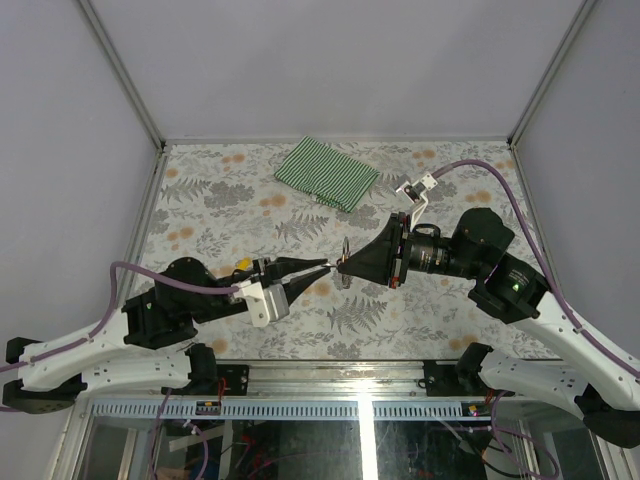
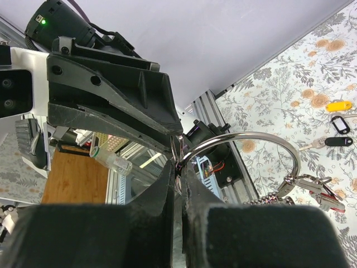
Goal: Put the keys on the keyring
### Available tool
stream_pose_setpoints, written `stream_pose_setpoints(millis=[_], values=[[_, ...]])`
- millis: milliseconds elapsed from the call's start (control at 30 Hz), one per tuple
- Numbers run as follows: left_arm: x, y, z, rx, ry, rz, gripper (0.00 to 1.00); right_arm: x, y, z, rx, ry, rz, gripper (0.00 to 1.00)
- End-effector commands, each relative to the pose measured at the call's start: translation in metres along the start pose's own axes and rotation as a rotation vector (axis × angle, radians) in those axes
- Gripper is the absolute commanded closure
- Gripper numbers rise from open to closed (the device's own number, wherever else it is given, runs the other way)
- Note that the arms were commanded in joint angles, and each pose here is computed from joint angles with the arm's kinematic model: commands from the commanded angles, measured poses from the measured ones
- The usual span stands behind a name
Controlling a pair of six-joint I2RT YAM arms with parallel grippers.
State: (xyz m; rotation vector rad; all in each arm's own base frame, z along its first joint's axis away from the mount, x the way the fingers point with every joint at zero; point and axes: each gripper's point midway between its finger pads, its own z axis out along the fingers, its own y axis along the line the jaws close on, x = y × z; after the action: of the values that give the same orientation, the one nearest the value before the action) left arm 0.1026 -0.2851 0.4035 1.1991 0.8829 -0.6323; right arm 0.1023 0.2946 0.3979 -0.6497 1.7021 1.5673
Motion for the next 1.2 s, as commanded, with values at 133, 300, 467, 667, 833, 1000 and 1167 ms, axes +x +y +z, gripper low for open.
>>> stream_pose_setpoints(millis=[133,300,467,667,833,1000,1167], values=[[-0.0196,0.0115,-0.0009,-0.034,-0.044,-0.012,0.77,-0.0189,0.0292,-0.0086,-0.098,-0.056,-0.085,1.0],[-0.0188,0.012,-0.0013,-0.033,-0.035,-0.013,0.71,-0.0191,0.0308,-0.0096,-0.103,-0.057,-0.089,1.0],[-0.018,0.012,-0.0011,-0.031,-0.027,-0.012,0.75,-0.0201,0.032,-0.0101,-0.107,-0.06,-0.091,1.0],[-0.0168,0.0111,-0.0001,-0.023,-0.017,-0.009,0.8,-0.0204,0.0333,-0.0112,-0.11,-0.065,-0.095,1.0],[-0.0147,0.0103,0.001,-0.02,-0.009,-0.006,0.96,-0.021,0.0334,-0.011,-0.113,-0.07,-0.093,1.0],[-0.0127,0.0101,0.0031,-0.022,-0.005,-0.007,1.0,-0.0237,0.0316,-0.0114,-0.105,-0.105,-0.062,0.89],[-0.012,0.0135,0.0037,-0.045,-0.002,-0.02,1.0,-0.027,0.0288,-0.0138,-0.081,-0.132,-0.054,0.63]])
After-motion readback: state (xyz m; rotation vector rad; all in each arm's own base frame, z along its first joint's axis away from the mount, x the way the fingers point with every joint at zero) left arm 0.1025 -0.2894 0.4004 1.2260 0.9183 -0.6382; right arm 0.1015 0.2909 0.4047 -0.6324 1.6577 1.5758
